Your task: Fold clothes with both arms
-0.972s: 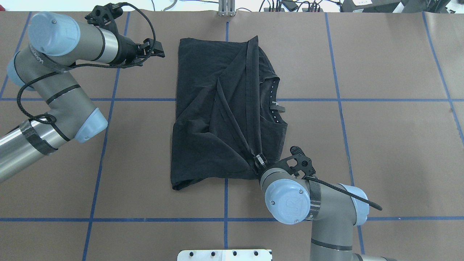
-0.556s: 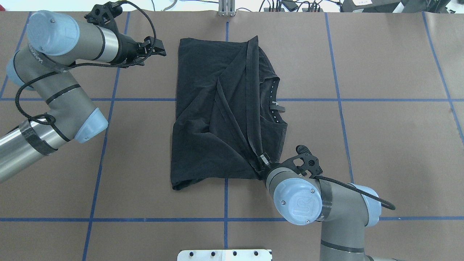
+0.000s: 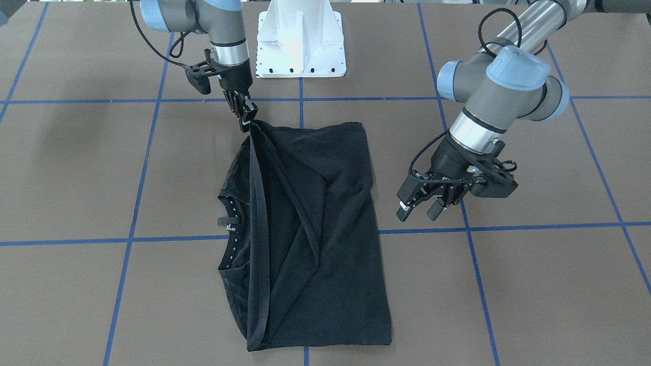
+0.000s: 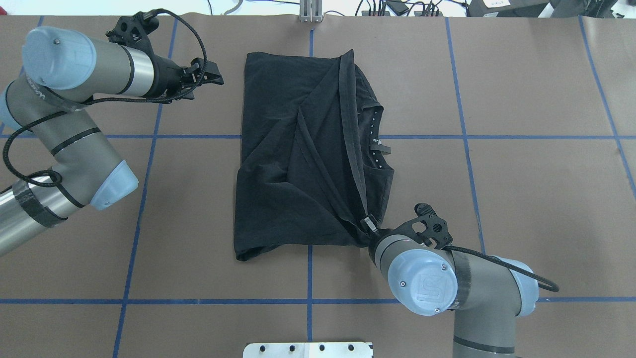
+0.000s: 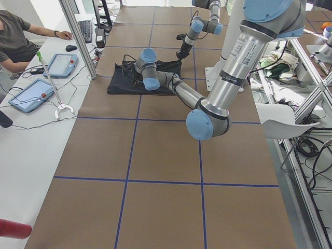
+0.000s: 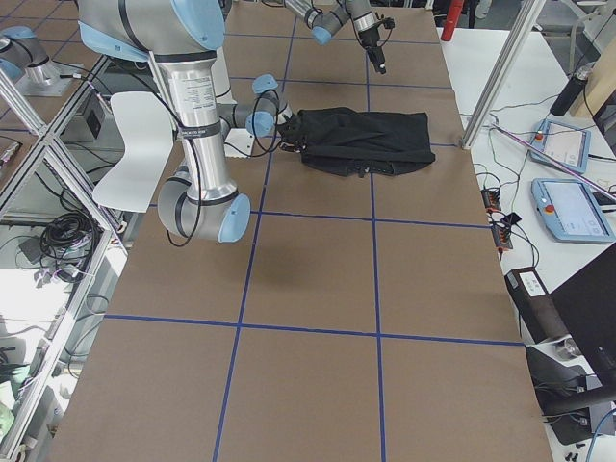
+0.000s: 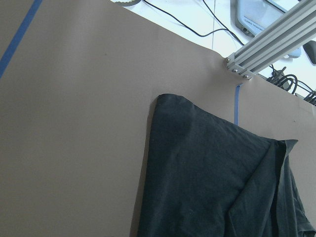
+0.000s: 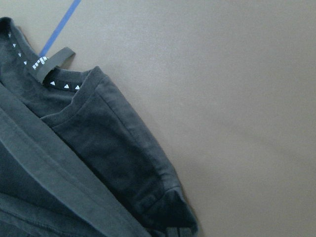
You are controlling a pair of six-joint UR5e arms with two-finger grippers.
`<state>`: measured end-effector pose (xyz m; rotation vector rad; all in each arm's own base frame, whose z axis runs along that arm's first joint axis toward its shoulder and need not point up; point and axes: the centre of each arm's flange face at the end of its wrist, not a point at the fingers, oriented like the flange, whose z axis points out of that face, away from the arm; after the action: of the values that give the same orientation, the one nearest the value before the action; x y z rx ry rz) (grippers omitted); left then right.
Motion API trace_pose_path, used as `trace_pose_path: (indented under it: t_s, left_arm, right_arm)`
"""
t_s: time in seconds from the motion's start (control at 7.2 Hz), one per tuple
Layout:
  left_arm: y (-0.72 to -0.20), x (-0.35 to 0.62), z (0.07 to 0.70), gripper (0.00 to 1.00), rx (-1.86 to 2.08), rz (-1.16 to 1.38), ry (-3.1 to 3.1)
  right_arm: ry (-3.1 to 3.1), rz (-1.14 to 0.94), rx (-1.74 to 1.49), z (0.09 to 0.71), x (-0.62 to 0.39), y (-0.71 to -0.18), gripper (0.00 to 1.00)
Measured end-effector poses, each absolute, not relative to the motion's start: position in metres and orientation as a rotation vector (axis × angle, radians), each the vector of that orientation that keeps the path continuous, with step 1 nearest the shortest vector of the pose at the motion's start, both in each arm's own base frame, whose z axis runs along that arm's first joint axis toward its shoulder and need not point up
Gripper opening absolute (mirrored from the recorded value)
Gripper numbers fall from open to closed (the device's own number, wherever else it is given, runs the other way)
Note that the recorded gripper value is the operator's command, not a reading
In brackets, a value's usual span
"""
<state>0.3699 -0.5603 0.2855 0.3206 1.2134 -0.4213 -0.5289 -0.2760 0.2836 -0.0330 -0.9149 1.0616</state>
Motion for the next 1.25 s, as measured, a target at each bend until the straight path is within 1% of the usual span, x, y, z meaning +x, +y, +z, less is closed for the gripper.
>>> trace_pose_path:
  t_s: [0.14, 0.28, 0.56, 0.83, 1.25]
  left_arm:
    - [-0.559, 0.370, 0.286, 0.86, 0.320, -0.421, 1.214]
    - [-0.559, 0.370, 0.286, 0.86, 0.319, -0.422, 1.213]
    - [-0.559, 0.369, 0.287, 0.86, 0.318, -0.423, 1.213]
    - [-0.559, 0.369, 0.287, 0.86, 0.318, -0.423, 1.212]
    - [-0.559, 0.370, 0.288, 0.85, 0.317, -0.424, 1.211]
  right_arm:
    - [-0.917, 1.064, -0.032, 0.283, -0.531, -0.278, 0.39]
    - [-0.914, 1.068, -0.028, 0.284, -0.533, -0.281, 0.59]
    - [-0.912, 1.073, -0.024, 0.286, -0.534, -0.285, 0.71]
    - [-0.906, 1.079, -0.021, 0.284, -0.547, -0.290, 0.73]
    - [-0.888, 1.080, -0.016, 0.285, -0.565, -0.296, 0.70]
